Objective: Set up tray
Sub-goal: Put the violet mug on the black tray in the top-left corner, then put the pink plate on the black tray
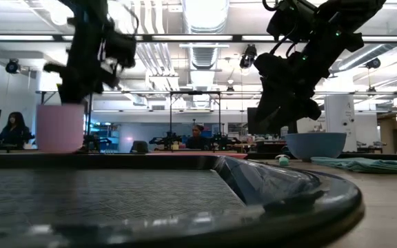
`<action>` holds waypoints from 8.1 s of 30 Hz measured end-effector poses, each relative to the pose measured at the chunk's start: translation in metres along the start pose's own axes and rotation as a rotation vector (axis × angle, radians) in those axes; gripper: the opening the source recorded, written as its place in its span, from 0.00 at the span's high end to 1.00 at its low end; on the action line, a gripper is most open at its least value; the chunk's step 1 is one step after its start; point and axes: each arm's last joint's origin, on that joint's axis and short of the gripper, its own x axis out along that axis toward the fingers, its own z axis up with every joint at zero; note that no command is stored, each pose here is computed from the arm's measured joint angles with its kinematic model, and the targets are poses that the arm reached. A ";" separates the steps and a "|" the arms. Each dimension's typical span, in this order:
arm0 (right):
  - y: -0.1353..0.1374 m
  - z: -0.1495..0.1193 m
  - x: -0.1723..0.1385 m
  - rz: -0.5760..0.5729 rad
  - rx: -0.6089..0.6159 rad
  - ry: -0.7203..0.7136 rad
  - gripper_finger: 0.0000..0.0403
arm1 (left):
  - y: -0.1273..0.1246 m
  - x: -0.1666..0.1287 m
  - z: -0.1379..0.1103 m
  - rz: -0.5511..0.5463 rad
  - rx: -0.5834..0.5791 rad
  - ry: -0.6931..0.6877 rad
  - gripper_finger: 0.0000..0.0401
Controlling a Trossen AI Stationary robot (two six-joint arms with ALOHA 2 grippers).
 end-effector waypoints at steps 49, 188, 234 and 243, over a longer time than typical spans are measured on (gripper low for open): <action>-0.008 0.013 0.030 0.165 0.664 0.145 0.43 | -0.130 -0.008 -0.075 -0.156 -0.191 -0.134 0.81; -0.008 0.040 0.045 -0.017 0.824 -0.291 0.98 | -0.091 -0.054 0.010 0.063 -0.526 -0.618 0.80; 0.141 0.023 0.141 0.721 0.382 0.428 0.98 | -0.083 -0.074 -0.021 0.085 -0.516 -0.729 0.80; 0.161 0.018 0.170 0.750 0.377 0.520 0.98 | -0.083 -0.073 -0.021 0.099 -0.469 -0.719 0.80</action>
